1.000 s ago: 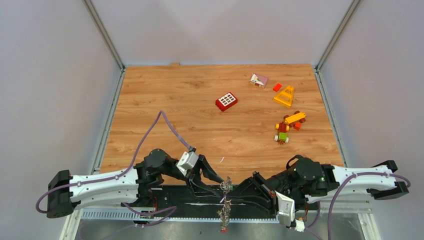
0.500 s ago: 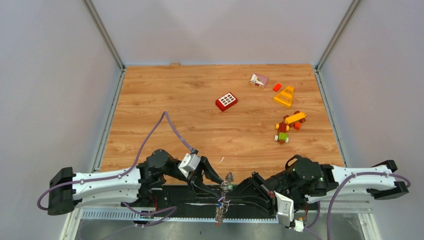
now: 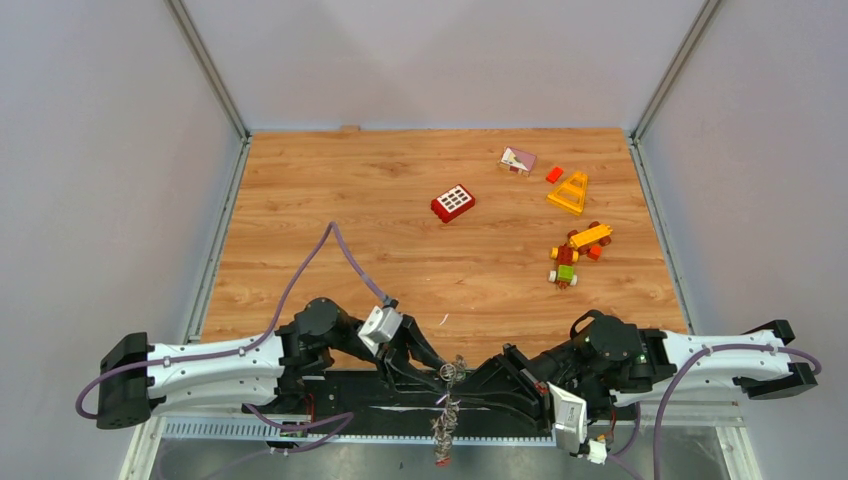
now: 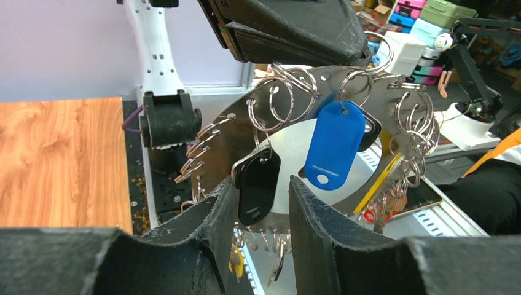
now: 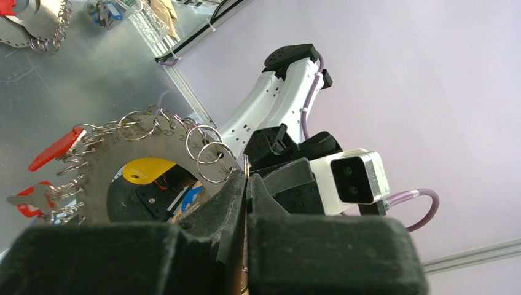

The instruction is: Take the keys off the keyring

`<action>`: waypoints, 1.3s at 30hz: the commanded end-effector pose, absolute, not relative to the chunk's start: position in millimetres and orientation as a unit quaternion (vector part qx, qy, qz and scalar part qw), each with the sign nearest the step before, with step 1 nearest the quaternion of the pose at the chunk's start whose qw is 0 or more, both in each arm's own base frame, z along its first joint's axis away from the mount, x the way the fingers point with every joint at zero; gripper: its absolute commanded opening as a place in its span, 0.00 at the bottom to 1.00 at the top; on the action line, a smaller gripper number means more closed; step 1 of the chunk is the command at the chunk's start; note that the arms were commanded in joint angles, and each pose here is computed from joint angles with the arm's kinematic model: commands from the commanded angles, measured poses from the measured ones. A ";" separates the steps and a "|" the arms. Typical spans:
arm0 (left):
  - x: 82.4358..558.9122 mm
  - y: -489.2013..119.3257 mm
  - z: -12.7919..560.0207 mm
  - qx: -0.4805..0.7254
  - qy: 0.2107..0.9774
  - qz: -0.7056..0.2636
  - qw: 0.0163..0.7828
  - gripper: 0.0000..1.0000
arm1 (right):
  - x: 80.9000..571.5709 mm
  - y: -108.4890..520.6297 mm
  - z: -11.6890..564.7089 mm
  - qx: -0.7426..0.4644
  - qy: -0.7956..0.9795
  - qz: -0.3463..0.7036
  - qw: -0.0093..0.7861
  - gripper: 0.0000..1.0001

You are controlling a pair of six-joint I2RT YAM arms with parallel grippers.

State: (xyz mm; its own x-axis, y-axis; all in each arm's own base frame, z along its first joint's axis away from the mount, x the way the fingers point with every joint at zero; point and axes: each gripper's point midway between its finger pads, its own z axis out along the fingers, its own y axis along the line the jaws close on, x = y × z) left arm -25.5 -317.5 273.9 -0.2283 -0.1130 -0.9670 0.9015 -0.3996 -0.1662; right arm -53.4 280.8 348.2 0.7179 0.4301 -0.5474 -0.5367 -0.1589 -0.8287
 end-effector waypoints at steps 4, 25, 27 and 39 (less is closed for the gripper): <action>-28.5 -318.1 304.1 0.494 0.360 -0.684 0.398 0.35 | -50.7 275.9 380.5 -0.624 0.019 0.368 0.689 0.00; -0.1 -297.1 284.7 0.540 0.403 -0.565 0.476 0.00 | -41.5 275.3 375.2 -0.632 0.047 0.356 0.687 0.00; 5.1 -294.3 279.7 0.551 0.420 -0.542 0.476 0.00 | -40.1 275.8 373.6 -0.634 0.052 0.354 0.686 0.00; 44.6 -263.2 270.2 0.624 0.477 -0.371 0.496 0.00 | -25.6 281.3 352.9 -0.654 0.105 0.335 0.671 0.00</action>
